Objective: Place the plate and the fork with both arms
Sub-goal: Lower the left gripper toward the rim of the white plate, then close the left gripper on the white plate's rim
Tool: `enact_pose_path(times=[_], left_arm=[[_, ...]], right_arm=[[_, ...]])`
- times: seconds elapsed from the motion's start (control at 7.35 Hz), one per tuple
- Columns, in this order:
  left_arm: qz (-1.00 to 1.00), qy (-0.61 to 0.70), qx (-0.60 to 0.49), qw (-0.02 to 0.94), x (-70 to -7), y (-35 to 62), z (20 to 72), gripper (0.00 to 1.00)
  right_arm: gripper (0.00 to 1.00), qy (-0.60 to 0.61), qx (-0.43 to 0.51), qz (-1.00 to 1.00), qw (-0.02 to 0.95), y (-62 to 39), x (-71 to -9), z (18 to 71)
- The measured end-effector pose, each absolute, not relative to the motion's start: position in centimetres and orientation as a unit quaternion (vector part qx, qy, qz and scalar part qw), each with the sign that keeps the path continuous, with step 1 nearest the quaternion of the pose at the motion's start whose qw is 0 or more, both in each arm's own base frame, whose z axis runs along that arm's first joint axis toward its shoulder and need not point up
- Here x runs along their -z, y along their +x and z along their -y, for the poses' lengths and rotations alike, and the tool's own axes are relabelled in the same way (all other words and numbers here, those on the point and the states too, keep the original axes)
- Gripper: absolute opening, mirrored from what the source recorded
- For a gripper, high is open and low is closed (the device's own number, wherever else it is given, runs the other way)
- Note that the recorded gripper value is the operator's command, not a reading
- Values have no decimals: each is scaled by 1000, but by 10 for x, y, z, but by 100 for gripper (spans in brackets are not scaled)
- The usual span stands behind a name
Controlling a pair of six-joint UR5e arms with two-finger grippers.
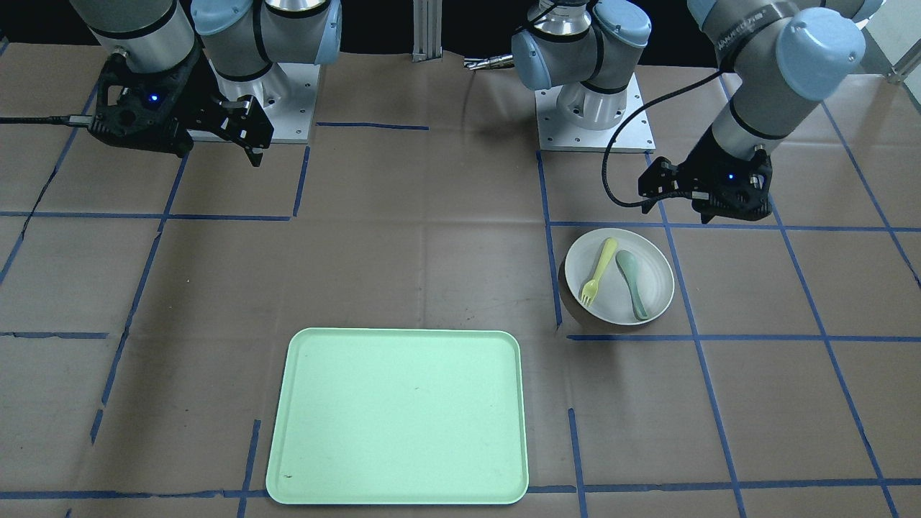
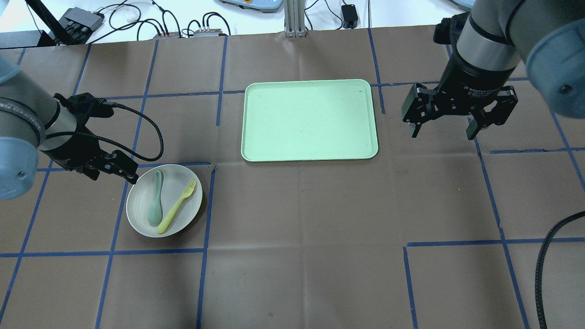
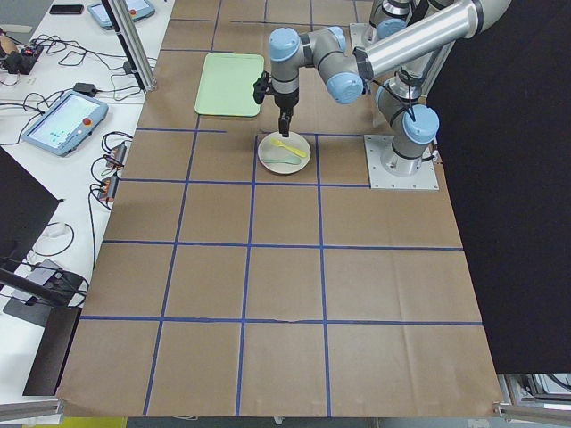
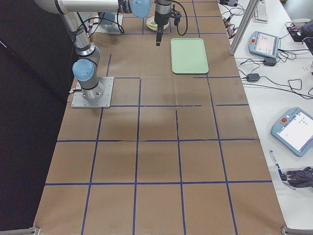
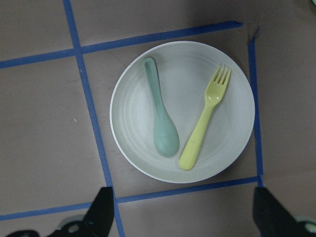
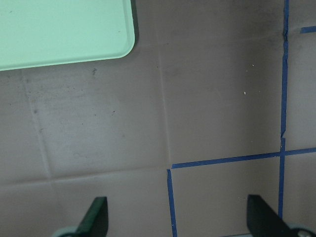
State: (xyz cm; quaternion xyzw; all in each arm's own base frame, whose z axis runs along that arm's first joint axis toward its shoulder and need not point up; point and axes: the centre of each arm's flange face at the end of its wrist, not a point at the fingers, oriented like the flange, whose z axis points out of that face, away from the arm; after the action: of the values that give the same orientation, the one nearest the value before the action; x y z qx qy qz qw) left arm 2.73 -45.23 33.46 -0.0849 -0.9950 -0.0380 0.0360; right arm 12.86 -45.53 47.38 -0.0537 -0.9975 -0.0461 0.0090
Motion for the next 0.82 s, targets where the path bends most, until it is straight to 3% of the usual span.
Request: enact_pose_path(times=[0.82], left_arm=[[984,-136,67,92,-228,91,490,99]], right_arm=[[100,-54,46,997,9,129,-474,455]])
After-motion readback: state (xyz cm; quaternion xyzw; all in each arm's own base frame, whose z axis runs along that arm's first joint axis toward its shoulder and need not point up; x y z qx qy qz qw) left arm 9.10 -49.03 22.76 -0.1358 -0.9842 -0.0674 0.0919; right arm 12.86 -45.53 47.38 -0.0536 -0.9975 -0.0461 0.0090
